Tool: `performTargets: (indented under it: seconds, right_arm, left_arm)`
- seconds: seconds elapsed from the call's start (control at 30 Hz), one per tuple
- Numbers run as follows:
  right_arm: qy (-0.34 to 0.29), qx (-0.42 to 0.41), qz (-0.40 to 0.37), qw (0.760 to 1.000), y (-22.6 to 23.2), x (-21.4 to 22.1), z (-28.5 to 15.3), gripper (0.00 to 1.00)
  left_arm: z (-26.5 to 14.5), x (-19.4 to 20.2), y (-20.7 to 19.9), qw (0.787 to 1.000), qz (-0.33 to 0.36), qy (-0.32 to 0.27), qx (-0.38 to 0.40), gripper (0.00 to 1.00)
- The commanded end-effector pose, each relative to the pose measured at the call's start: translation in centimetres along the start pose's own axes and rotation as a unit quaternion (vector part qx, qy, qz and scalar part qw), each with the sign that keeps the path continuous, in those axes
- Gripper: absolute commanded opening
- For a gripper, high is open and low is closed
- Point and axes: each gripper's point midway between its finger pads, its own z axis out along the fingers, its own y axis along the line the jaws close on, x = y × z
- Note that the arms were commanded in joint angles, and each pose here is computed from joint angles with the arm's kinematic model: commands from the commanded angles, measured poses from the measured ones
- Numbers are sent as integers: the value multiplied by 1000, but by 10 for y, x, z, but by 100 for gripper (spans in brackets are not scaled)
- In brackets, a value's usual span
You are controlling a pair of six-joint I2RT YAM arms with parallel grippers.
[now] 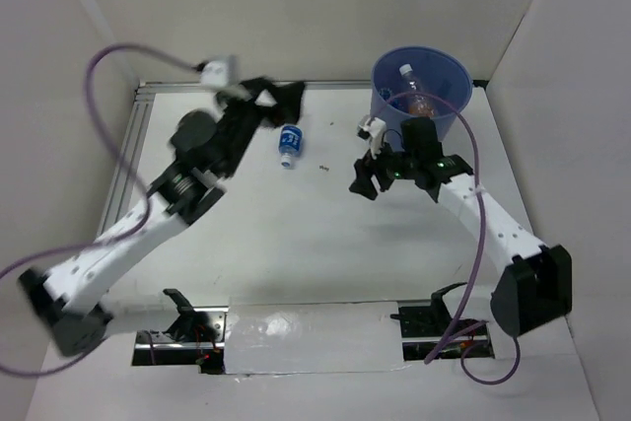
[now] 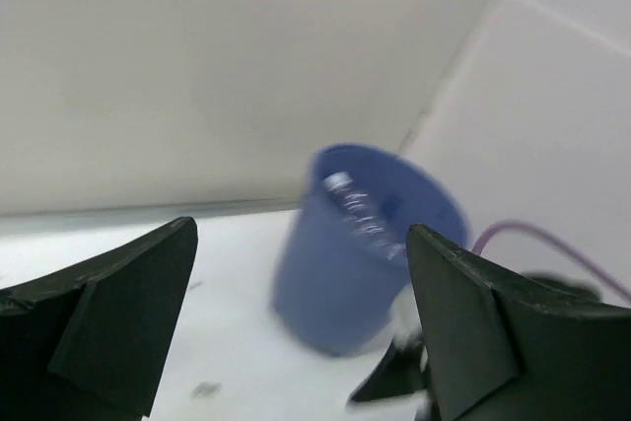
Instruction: Put the plastic bottles in the bin
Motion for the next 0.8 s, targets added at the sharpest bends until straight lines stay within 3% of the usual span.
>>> performTargets:
  seconds: [0.0,0.03,0.07,0.1,0.13,0.2,0.23,0.3,0.33,0.37,0.47,0.6,0.77]
  right_arm:
    - [-25,95,18,995,-36,-48,27,73]
    - [-36,90,12,995,-30,-66,38,73]
    - [-24,92,29,995,-35,-63,60,75]
    - [-32,103,55,993,-38,-77,68,77]
    - [-31,101,71,992,-34,-82,82,81]
    - [-10,129,133,983,-44,-73,118,98]
    - [-27,129,137,982,-46,-94,126,100]
    - [-12,124,179,976,-53,-84,155,100]
    - [-32,123,182,975,-57,-102,160,100]
    - [-17,130,198,971,-65,-89,178,100]
    - [-39,163,220,961,-78,-107,200,100]
    - [-30,210,235,949,-99,-91,241,100]
    - [-38,205,265,941,-103,-87,276,100]
  left_arm:
    - [-76,68,90,987,29,88,-133,100]
    - [-104,101,113,979,31,123,-157,100]
    - [-130,84,118,981,9,101,-164,100]
    - [-154,99,131,974,-7,125,-189,100]
    - [-175,119,145,967,-12,146,-207,100]
    - [-207,115,152,967,-46,133,-215,100]
    - [-225,134,160,960,-52,158,-227,100]
    - [-241,139,167,958,-58,161,-230,100]
    - [-249,137,167,959,-72,152,-229,100]
    - [-263,150,175,951,-66,177,-244,100]
    - [-277,157,173,946,-95,190,-245,100]
    - [-279,160,169,945,-100,198,-239,100]
    - [-276,151,160,944,-94,216,-233,100]
